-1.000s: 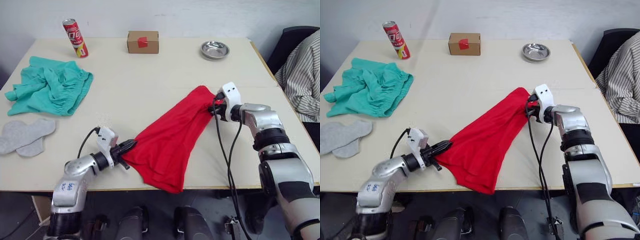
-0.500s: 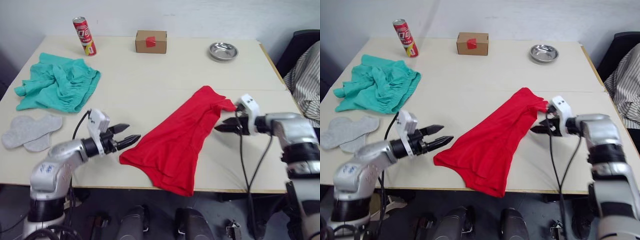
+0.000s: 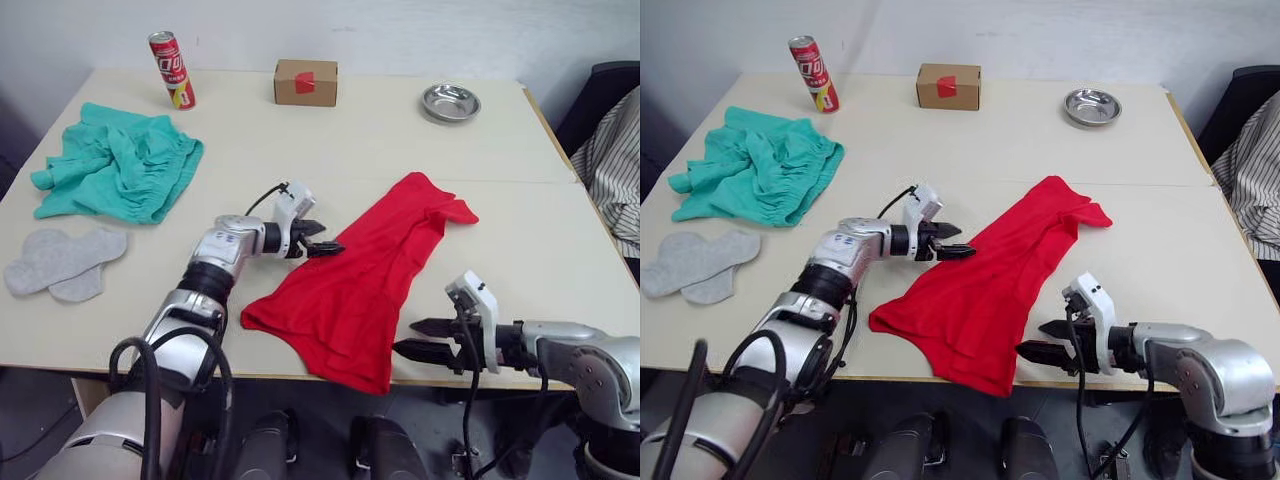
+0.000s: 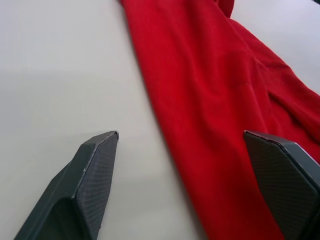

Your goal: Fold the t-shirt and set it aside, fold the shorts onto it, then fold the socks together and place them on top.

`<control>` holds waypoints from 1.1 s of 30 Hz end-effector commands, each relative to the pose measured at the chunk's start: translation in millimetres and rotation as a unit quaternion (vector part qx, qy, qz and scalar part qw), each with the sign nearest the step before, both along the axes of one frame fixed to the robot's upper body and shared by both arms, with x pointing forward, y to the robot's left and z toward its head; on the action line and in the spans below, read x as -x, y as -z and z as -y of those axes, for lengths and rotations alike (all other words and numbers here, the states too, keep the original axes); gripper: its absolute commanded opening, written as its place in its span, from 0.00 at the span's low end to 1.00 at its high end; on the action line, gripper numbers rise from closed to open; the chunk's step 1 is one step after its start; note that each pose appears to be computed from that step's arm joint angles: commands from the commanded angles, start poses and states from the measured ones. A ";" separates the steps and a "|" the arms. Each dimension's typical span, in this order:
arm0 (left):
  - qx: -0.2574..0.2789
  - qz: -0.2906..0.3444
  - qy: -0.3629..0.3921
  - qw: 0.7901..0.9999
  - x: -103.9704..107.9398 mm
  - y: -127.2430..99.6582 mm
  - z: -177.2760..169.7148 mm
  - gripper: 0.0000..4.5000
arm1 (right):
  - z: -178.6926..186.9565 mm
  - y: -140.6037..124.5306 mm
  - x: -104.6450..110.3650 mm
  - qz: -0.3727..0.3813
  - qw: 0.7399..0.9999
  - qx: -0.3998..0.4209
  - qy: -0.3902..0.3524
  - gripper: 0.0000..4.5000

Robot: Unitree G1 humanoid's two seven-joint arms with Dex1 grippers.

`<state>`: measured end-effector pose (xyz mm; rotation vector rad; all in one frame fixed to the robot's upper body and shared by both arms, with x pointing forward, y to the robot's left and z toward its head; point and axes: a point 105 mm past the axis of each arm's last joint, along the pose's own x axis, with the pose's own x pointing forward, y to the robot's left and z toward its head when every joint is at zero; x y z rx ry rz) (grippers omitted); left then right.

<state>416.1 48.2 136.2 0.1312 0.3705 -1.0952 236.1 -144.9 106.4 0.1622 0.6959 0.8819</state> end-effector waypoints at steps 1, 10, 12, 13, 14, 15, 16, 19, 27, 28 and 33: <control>-0.019 0.003 0.013 1.000 -0.3 6.0 8.2 0.94 | -15.2 10.2 7.2 -0.015 1.000 -0.011 0.002 0.99; 0.020 -0.017 0.013 1.000 1.0 6.9 25.1 0.29 | -35.8 17.1 7.3 -0.012 1.000 -0.022 -0.002 0.30; 0.034 -0.006 0.000 0.999 -2.1 3.7 23.4 0.16 | -34.1 17.2 6.4 -0.010 1.000 -0.021 -0.001 0.15; 0.047 -0.005 -0.011 0.999 -4.4 0.6 22.0 0.08 | -32.4 17.2 5.3 -0.010 1.000 -0.020 0.001 0.07; 0.057 -0.005 -0.017 0.998 -5.6 -1.4 21.1 0.01 | -30.6 17.2 4.2 -0.009 1.000 -0.019 0.002 0.00; 0.064 -0.004 -0.026 0.998 -7.1 -2.2 19.2 0.01 | -27.7 17.3 1.8 -0.007 1.000 -0.016 0.006 0.00; 0.067 -0.002 -0.034 0.997 -8.3 -1.7 16.3 0.01 | -24.8 17.0 -1.7 -0.004 1.000 -0.013 0.010 0.00; 0.073 0.008 -0.053 0.996 -11.2 -0.3 6.6 0.01 | -19.8 14.1 -10.8 0.003 1.000 -0.006 0.011 0.00; 0.114 0.052 -0.161 0.979 -13.0 -6.4 -63.5 0.01 | -22.1 -3.6 -51.7 0.047 0.999 -0.004 -0.006 0.00; 0.115 0.057 -0.173 0.977 -10.8 -7.3 -72.2 0.01 | -25.4 -6.8 -56.8 0.050 0.999 -0.012 -0.008 0.00; 0.132 0.074 -0.256 0.955 -0.8 -15.2 -117.8 0.01 | -53.6 -14.9 -77.8 0.058 0.997 -0.039 -0.042 0.00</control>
